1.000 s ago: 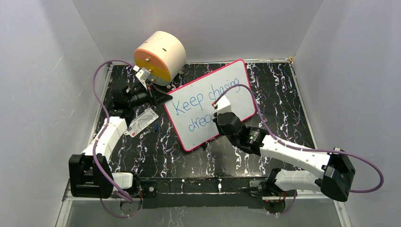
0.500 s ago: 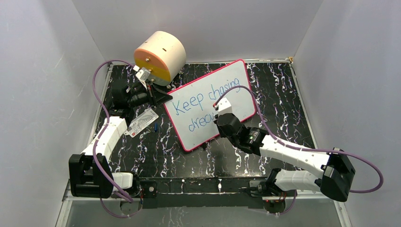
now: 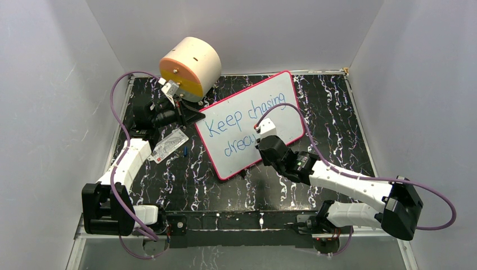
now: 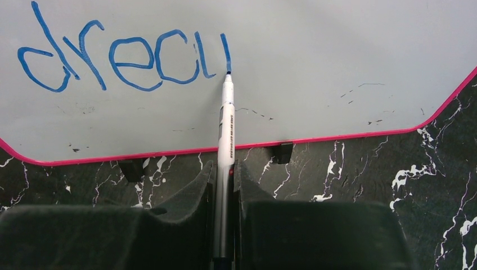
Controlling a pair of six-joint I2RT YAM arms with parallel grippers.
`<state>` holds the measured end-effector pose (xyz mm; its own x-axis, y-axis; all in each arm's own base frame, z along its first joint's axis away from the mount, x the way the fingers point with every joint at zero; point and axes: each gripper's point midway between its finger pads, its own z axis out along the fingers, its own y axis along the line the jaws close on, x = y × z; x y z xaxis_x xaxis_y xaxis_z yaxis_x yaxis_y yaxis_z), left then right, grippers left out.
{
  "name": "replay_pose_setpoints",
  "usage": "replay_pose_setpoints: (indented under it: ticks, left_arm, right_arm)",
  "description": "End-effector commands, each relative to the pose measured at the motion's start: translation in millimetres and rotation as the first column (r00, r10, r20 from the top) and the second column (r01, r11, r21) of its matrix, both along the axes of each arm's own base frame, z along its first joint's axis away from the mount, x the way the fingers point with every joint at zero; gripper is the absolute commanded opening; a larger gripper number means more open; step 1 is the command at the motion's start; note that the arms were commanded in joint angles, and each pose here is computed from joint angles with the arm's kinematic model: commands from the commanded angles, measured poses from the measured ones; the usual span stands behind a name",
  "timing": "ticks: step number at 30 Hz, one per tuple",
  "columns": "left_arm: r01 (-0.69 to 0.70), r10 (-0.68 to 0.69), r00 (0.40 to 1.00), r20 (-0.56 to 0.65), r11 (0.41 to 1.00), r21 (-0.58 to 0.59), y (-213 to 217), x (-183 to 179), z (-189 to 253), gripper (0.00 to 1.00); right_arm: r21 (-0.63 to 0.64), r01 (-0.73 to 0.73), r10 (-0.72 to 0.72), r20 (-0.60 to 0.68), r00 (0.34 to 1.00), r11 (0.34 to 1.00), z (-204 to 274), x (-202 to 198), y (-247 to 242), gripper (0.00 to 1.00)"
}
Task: Write a sentence on the whiteboard
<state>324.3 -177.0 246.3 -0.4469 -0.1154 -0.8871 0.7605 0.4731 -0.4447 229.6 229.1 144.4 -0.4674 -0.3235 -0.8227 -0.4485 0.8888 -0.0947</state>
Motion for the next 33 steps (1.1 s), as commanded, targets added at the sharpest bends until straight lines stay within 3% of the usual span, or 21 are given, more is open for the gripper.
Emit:
replay_pose_setpoints:
  ticks: [1,33]
  left_arm:
    - [0.033,-0.031,0.999,-0.033,0.998,0.059,-6,-6,-29,0.00]
    - [0.037,-0.035,0.999,-0.031,0.998,0.058,-6,-7,-28,0.00]
  right_arm:
    - [0.024,-0.003,0.003,-0.008,1.000,1.000,2,-2,0,0.00]
    - [0.078,-0.002,-0.008,0.126,0.992,0.997,43,22,16,0.00]
